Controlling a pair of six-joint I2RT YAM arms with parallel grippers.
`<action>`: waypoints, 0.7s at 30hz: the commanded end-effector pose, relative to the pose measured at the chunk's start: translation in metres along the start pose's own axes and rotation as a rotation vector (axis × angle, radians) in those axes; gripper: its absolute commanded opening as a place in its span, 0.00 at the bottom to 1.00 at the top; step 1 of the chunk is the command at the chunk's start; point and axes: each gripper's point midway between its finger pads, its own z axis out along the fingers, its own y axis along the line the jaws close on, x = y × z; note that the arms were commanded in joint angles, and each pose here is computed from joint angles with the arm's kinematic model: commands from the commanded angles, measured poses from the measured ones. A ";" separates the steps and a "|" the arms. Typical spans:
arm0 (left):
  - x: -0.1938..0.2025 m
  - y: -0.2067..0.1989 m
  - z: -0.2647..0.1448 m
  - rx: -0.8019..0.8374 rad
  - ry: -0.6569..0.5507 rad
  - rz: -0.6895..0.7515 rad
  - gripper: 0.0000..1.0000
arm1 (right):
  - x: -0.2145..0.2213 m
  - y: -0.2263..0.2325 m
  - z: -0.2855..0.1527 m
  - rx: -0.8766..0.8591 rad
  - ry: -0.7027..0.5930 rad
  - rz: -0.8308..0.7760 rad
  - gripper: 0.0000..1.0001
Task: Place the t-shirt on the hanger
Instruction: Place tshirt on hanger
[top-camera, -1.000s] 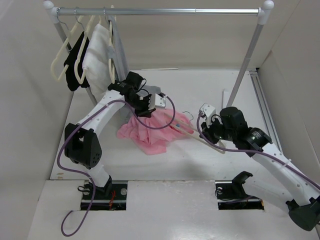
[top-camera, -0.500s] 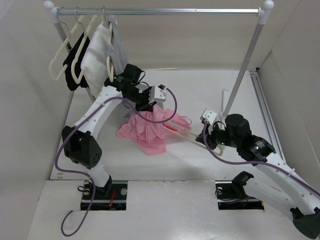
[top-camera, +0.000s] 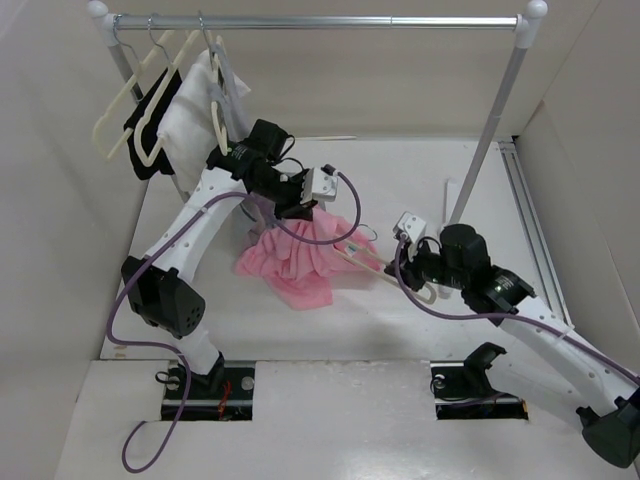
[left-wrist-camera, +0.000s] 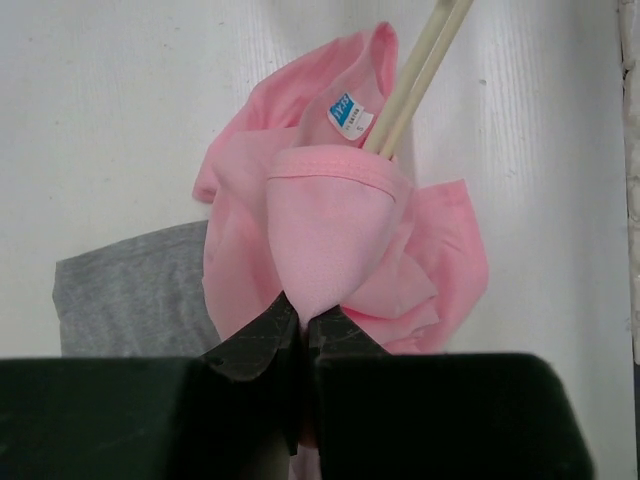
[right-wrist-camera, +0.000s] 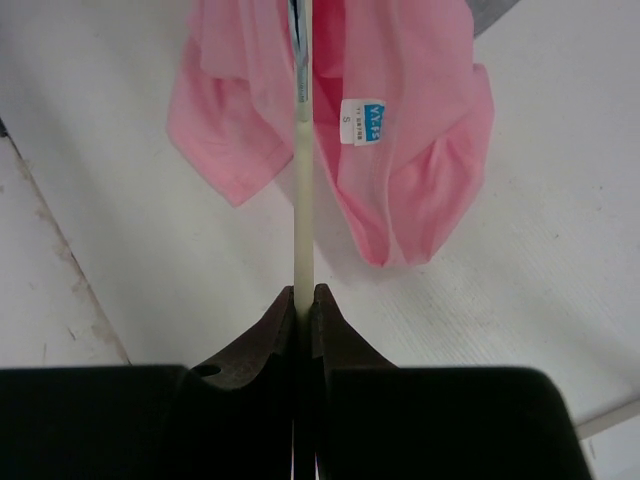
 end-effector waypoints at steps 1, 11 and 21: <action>-0.021 -0.011 -0.016 0.000 -0.054 0.039 0.00 | -0.030 -0.007 0.006 0.033 -0.114 -0.031 0.00; -0.002 -0.008 0.003 0.008 -0.003 0.046 0.12 | -0.044 -0.008 0.023 -0.006 -0.153 -0.088 0.00; 0.024 -0.025 0.038 0.018 0.117 0.132 0.51 | -0.048 -0.001 0.022 -0.041 -0.196 -0.103 0.00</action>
